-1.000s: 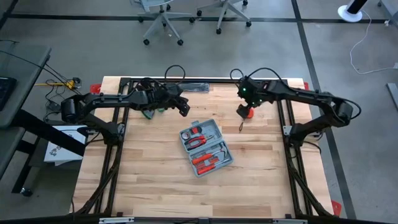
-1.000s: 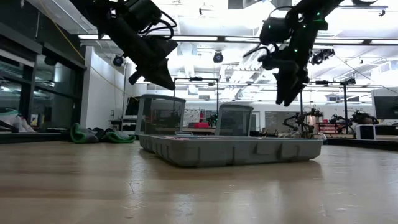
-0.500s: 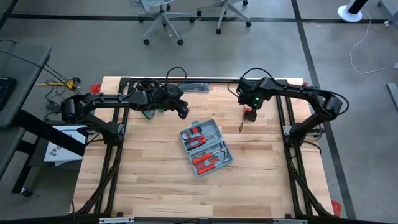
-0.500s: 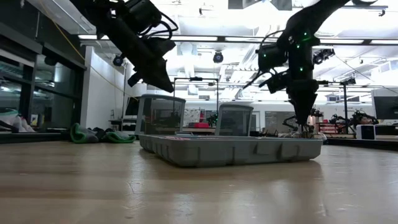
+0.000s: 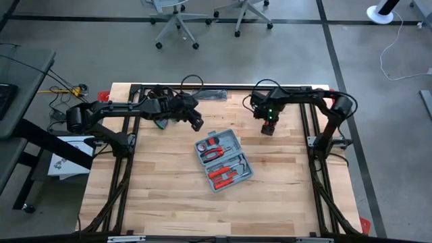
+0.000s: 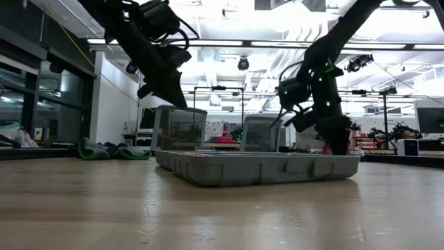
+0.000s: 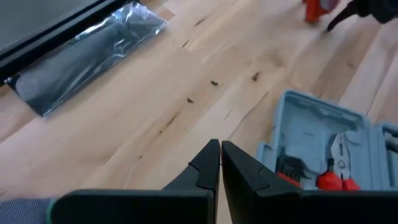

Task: Prefit tool cases
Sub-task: Put the tape measure into the gray prefit tool case

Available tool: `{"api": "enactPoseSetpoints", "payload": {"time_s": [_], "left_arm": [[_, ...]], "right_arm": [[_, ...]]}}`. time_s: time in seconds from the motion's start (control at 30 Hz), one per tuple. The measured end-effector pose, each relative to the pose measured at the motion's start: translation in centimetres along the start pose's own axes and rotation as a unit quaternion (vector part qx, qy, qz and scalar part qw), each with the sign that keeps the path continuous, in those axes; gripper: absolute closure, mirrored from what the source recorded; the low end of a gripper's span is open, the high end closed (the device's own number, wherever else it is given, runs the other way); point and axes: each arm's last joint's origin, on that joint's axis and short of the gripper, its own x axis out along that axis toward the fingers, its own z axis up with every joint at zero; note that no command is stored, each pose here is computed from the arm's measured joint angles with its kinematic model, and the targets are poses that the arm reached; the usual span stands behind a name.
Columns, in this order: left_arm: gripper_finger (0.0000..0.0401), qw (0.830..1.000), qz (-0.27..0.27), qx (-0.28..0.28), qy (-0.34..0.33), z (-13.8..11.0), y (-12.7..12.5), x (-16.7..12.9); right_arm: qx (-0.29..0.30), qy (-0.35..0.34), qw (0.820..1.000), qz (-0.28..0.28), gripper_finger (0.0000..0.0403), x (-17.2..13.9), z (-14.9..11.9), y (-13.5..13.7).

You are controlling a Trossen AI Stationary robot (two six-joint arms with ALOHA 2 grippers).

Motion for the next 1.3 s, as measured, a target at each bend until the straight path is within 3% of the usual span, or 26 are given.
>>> {"api": "enactPoseSetpoints", "payload": {"time_s": [0.1,0.2,0.47,0.73,0.93,1.17,1.3], "left_arm": [[0.0392,1.000,0.004,0.001,0.011,-0.2,0.1,0.0],[0.0392,1.000,0.008,0.004,0.026,-0.5,0.1,0.0],[0.0391,0.999,0.012,0.004,0.048,-1.9,0.1,0.3],[0.0391,0.995,-0.008,-0.044,0.086,-3.5,0.5,0.8],[0.0391,0.990,-0.022,-0.067,0.121,-5.1,0.8,1.2],[0.0391,0.989,-0.059,-0.093,0.101,-6.1,0.9,1.9],[0.0391,0.986,-0.079,-0.106,0.102,-6.5,1.0,2.1]], "right_arm": [[0.022,-0.015,1.000,-0.001,0.0107,0.1,0.4,-0.1],[0.040,-0.036,0.999,-0.003,0.0146,-0.2,0.6,-0.1],[0.093,-0.074,0.993,-0.004,0.0148,-0.8,0.7,-0.1],[0.098,-0.143,0.983,0.053,0.0149,-2.9,1.0,1.7],[0.048,-0.227,0.966,0.116,0.0151,-5.6,1.4,5.1],[-0.060,-0.274,0.953,0.119,0.0154,-6.2,2.7,10.6],[-0.132,-0.277,0.946,0.101,0.0165,-6.8,3.7,12.0]]}}
